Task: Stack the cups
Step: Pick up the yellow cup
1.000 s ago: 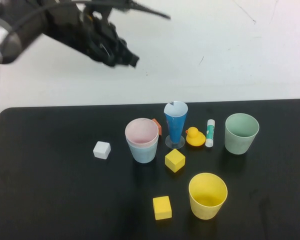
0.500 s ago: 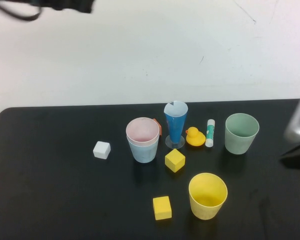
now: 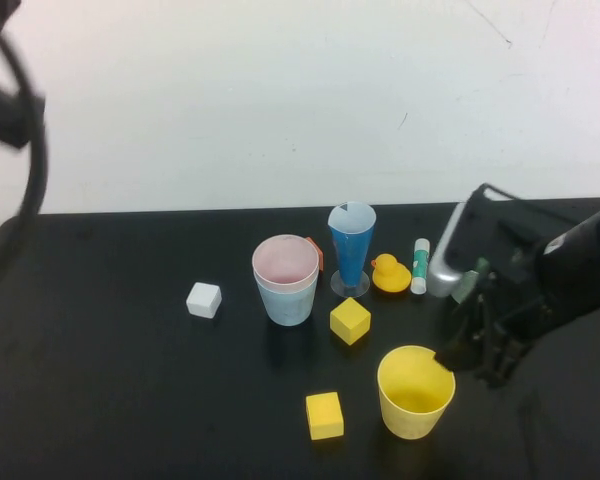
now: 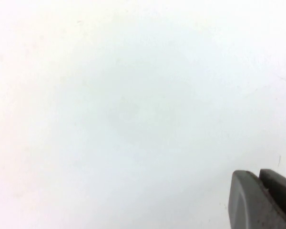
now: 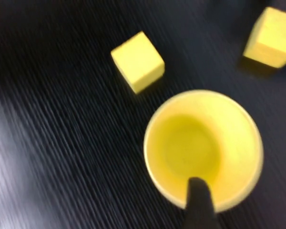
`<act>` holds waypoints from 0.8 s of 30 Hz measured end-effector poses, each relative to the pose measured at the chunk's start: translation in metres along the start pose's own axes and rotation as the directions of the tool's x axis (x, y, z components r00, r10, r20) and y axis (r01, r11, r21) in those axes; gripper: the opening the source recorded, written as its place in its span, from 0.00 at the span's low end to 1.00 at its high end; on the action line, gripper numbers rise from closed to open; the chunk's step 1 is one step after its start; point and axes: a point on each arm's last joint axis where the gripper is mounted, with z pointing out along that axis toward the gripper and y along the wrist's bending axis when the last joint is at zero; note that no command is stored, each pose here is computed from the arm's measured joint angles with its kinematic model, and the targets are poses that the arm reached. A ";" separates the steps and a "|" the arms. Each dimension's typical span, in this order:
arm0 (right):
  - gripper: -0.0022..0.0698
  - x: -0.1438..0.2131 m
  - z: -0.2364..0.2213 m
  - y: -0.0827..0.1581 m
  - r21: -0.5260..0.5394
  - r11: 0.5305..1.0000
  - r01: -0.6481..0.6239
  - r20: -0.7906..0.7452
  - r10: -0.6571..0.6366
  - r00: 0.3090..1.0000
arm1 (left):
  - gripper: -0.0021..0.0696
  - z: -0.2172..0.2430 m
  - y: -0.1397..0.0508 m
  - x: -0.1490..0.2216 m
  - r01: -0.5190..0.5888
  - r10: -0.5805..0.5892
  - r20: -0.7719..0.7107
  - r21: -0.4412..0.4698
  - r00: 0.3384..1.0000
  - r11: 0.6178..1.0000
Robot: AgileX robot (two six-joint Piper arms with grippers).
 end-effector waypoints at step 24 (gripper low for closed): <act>0.07 0.008 0.087 -0.034 -0.036 0.996 -0.076 -0.046 0.074 0.996 | 0.05 -0.033 -0.026 0.133 0.002 -0.007 -0.067 -0.074 0.998 0.997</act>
